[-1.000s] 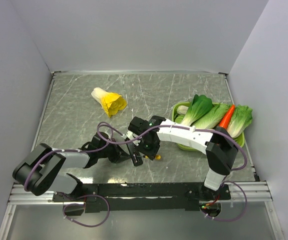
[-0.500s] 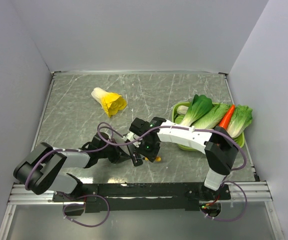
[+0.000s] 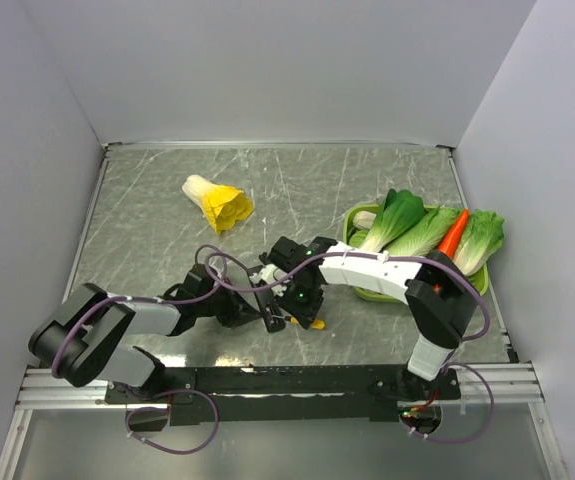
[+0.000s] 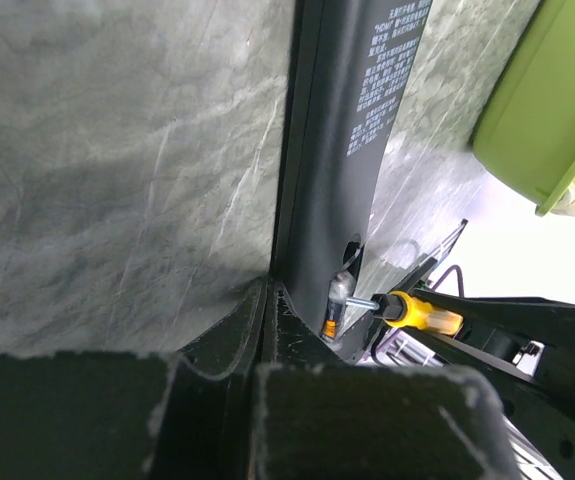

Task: Unload the batteries from the remote control

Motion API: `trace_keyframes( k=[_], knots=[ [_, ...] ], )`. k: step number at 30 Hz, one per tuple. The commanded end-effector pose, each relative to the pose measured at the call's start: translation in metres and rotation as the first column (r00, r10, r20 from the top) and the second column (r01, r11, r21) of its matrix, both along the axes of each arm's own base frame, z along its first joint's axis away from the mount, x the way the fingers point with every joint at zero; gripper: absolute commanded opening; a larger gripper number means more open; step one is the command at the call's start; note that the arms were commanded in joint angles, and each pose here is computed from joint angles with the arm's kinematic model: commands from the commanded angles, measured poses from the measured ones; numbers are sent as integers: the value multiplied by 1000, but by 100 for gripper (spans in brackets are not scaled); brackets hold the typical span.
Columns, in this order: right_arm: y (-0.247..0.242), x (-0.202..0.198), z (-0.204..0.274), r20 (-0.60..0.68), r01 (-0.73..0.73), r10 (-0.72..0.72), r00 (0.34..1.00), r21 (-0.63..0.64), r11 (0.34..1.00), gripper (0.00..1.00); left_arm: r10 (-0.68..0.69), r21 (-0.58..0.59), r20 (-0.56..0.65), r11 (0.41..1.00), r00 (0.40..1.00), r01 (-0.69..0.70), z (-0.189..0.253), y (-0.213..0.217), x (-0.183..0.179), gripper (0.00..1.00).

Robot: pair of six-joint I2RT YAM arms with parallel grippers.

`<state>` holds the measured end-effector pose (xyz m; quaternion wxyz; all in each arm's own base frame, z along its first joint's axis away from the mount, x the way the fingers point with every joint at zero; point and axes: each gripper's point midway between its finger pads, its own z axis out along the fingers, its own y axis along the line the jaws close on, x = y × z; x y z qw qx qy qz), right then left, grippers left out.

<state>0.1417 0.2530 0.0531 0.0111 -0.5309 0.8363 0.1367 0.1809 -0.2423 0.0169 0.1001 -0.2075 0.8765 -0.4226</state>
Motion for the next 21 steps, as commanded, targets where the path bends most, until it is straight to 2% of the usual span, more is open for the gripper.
trace_keyframes(
  k=[1,21],
  knots=[
    [15,12,10,50,-7,1,999,132,991,0,-15,-31,34,999,999,16,8,-9,6,1],
    [21,6,36,28,12,-18,999,210,978,0,-21,-15,38,1000,999,21,15,-14,16,1]
  ],
)
